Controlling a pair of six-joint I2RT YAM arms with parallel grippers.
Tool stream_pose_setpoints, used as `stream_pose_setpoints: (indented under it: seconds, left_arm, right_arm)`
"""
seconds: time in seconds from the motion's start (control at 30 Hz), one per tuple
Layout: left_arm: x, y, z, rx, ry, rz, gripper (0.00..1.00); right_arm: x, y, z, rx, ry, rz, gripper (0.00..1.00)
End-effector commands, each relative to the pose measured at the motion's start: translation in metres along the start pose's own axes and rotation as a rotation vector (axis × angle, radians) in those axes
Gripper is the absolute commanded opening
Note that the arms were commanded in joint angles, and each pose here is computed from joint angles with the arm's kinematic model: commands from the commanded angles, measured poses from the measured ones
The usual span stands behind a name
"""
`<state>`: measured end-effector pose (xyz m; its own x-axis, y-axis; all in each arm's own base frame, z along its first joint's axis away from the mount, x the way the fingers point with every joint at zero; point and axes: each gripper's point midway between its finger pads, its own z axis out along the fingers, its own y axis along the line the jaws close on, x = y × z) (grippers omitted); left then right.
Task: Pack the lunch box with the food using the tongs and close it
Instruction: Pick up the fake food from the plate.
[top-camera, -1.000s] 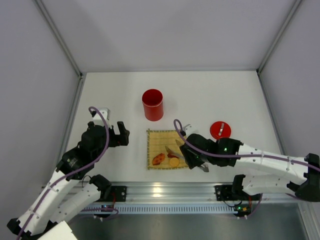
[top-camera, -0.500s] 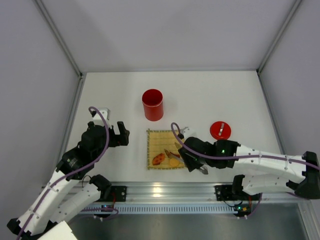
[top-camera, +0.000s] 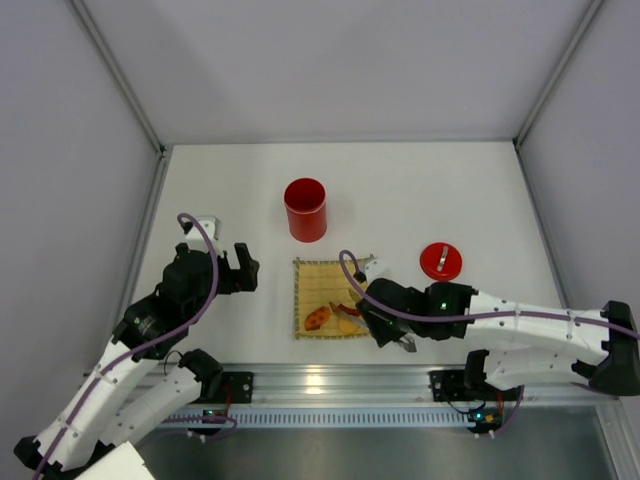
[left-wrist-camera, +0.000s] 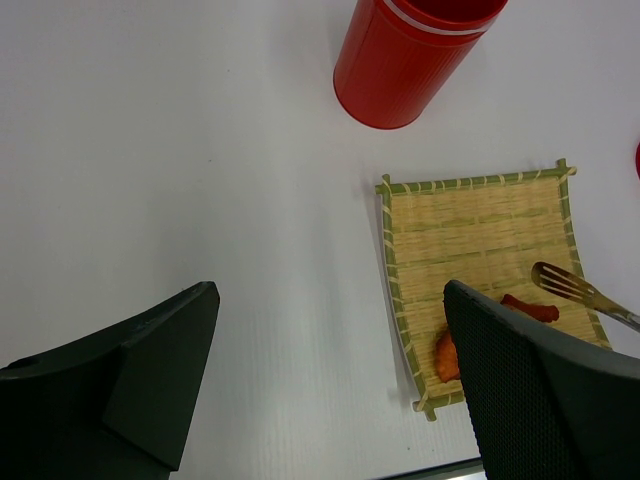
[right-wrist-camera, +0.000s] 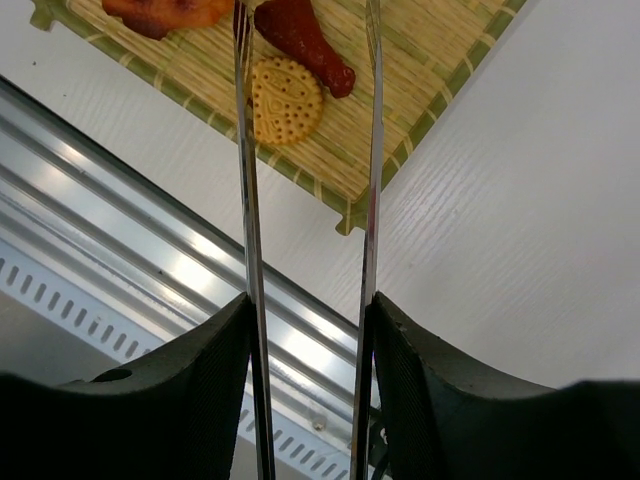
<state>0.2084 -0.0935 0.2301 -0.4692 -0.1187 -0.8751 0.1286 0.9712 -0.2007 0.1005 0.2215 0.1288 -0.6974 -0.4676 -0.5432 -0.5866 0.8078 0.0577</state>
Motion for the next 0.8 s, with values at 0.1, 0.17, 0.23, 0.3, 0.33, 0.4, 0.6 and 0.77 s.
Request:
stream_pose_setpoints:
  seconds: [0.1, 0.17, 0.23, 0.3, 0.33, 0.4, 0.6, 0.77]
  left_arm:
    - [-0.006, -0.003, 0.001, 0.007, -0.032, -0.019, 0.99]
    - [-0.006, -0.003, 0.002, 0.005, -0.033, -0.02, 0.99]
    - [-0.006, -0.002, 0.002, 0.003, -0.031, -0.02, 0.99]
    - [-0.006, -0.002, 0.002, 0.005, -0.031, -0.021, 0.99]
    - [-0.005, -0.002, 0.002, 0.002, -0.029, -0.02, 0.99]
    - [-0.005, -0.002, 0.002, 0.003, -0.027, -0.019, 0.99]
    - [-0.006, -0.002, 0.002, 0.002, -0.029, -0.02, 0.99]
    - [-0.005, -0.002, 0.002, 0.001, -0.03, -0.021, 0.99]
  right_arm:
    - [0.012, -0.003, 0.002, 0.027, 0.029, -0.016, 0.47]
    - [0.012, -0.003, 0.003, 0.028, 0.028, -0.018, 0.47]
    - [0.012, -0.003, 0.003, 0.029, 0.03, -0.02, 0.47]
    - [0.01, -0.001, 0.004, 0.025, 0.027, -0.02, 0.44]
    - [0.011, -0.001, 0.005, 0.028, 0.031, -0.023, 0.44]
    - [0.009, 0.001, 0.006, 0.023, 0.027, -0.021, 0.41]
    - [0.002, 0.001, 0.007, 0.036, 0.015, -0.028, 0.33]
    - [-0.017, 0.004, 0.002, 0.049, -0.029, -0.02, 0.29]
